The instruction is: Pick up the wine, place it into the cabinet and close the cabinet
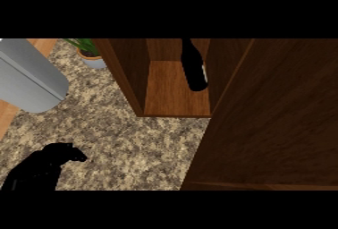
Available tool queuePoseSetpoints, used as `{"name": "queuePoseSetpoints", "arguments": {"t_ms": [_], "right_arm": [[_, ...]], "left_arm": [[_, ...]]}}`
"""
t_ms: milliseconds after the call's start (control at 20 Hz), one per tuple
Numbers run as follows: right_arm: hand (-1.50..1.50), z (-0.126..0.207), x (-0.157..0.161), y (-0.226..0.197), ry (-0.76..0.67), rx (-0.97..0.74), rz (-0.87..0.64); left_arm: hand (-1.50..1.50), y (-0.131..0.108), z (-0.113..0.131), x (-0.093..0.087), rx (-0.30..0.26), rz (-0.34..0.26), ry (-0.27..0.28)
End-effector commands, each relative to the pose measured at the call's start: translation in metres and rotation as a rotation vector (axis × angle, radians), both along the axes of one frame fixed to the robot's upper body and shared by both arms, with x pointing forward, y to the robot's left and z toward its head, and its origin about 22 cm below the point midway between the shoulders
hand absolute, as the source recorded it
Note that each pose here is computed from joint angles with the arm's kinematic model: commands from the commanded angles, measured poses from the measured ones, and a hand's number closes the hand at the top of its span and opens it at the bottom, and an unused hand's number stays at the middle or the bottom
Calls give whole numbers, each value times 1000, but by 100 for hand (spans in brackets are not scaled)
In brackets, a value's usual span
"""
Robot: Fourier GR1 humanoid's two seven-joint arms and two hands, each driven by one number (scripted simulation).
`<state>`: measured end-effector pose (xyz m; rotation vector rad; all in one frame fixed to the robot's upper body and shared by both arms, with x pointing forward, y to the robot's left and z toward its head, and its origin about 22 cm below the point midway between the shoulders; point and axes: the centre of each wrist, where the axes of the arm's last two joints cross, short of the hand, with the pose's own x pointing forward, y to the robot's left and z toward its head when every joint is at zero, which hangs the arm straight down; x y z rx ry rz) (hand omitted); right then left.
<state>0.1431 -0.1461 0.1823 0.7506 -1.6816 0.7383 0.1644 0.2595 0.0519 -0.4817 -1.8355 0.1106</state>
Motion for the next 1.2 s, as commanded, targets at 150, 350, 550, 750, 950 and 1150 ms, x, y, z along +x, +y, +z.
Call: {"name": "queuePoseSetpoints", "arguments": {"t_ms": [150, 350, 550, 750, 950, 1150], "right_arm": [[150, 14, -32, 45, -36, -69, 102], [150, 11, -35, 72, -30, -92, 125], [150, 9, -31, 93, -39, -60, 52], [150, 19, -27, 95, -93, 16, -26], [150, 22, -16, 102, -96, 83, -111], [150, 33, 2, 111, -96, 96, -162]], "left_arm": [[-150, 43, -13, -20, -43, 90, 9], [-150, 66, 10, -13, -35, 122, -17], [-150, 90, -2, -36, -27, 128, 5], [-150, 114, 2, -40, -27, 107, 21], [-150, 135, 5, -40, -2, 113, -15], [-150, 141, 8, -41, -20, 112, -18]]}}
